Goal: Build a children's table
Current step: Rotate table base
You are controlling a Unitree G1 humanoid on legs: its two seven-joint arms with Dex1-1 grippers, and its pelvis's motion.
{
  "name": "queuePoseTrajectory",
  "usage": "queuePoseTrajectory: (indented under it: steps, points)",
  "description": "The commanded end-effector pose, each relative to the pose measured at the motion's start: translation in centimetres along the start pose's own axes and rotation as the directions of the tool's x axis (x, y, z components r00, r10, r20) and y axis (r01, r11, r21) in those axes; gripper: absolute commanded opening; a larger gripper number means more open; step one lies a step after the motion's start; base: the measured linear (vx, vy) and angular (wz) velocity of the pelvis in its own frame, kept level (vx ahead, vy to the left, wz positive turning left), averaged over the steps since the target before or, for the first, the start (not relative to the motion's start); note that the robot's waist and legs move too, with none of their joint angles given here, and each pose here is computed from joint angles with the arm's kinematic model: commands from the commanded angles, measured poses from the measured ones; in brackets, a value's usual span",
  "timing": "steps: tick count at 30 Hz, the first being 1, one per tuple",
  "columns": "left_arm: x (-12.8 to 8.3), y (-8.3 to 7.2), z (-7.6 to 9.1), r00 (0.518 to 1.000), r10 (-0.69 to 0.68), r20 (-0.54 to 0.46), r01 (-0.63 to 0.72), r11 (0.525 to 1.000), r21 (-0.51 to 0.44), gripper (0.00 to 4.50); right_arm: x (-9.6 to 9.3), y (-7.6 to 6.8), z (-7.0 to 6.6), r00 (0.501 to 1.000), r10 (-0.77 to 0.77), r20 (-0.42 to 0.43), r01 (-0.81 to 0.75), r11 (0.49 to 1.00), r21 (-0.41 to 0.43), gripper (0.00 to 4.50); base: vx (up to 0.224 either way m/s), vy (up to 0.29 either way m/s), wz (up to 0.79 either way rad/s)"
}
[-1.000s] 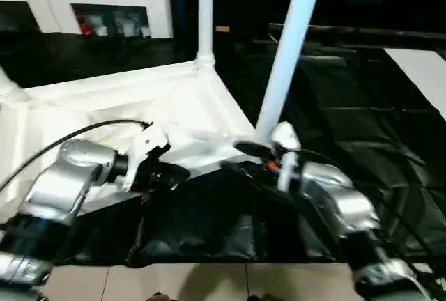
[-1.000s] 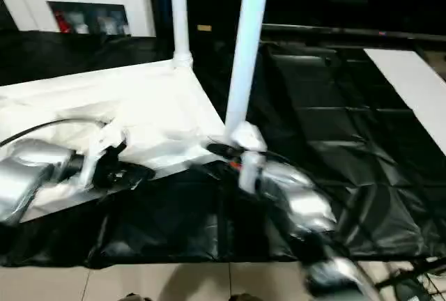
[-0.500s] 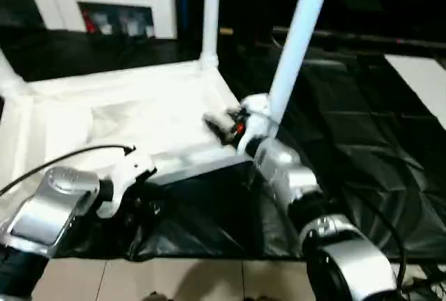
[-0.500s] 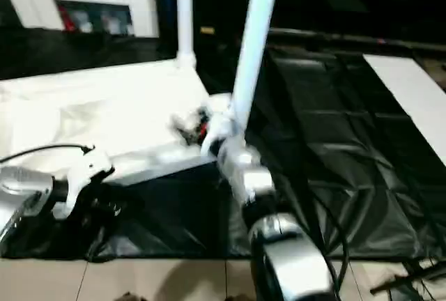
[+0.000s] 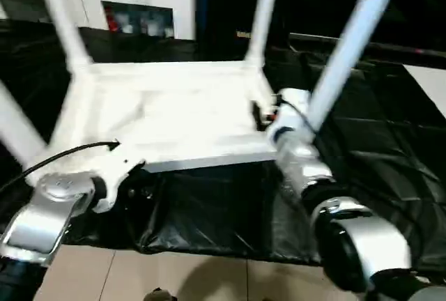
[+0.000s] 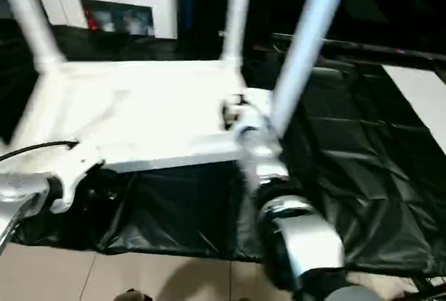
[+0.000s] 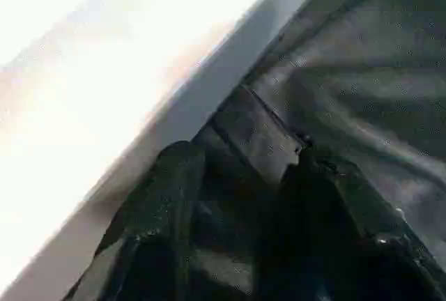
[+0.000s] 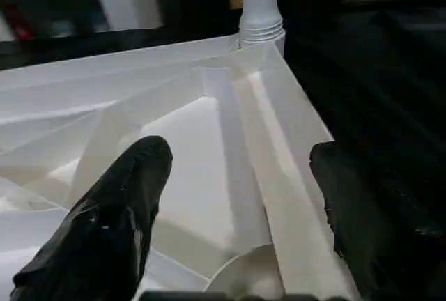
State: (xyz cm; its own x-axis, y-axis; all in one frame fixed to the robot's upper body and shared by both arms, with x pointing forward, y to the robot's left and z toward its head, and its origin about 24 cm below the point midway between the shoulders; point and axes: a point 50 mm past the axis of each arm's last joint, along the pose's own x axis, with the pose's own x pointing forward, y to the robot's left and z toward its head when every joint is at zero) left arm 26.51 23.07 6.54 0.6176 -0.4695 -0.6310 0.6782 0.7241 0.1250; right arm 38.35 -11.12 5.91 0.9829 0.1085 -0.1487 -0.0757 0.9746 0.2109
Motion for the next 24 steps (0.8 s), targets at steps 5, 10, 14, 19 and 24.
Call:
queuePoseTrajectory:
  steps: [5,10,14,19,24]
  points:
    - [-2.3,1.6,0.6,0.936,0.261,0.237,-0.248,0.965,-0.086,2.56,-0.1,-3.3,1.6,0.999,-0.004,0.044,0.008,0.997,-0.078,3.64,0.0,0.0,0.0]
    - [-3.8,0.3,-0.9,0.891,0.31,0.332,-0.241,0.942,-0.234,2.92,-0.4,-2.7,1.5,0.977,0.209,0.041,-0.205,0.975,-0.085,3.64,0.0,0.0,0.0]
    - [-4.4,-0.1,-2.1,0.808,0.452,0.378,-0.342,0.882,-0.325,3.07,-1.2,-2.1,0.8,0.944,0.324,0.059,-0.312,0.937,-0.156,3.92,0.0,0.0,0.0]
    - [-5.1,-0.7,-3.5,0.661,0.648,0.378,-0.523,0.76,-0.387,3.44,-3.0,-1.8,0.0,0.901,0.422,0.103,-0.411,0.904,-0.117,4.29,0.0,0.0,0.0]
    - [-4.7,-1.9,-3.4,0.594,0.702,0.392,-0.557,0.711,-0.429,3.9,-5.3,-1.9,-1.4,0.869,0.49,0.063,-0.481,0.869,-0.118,4.5,0.0,0.0,0.0]
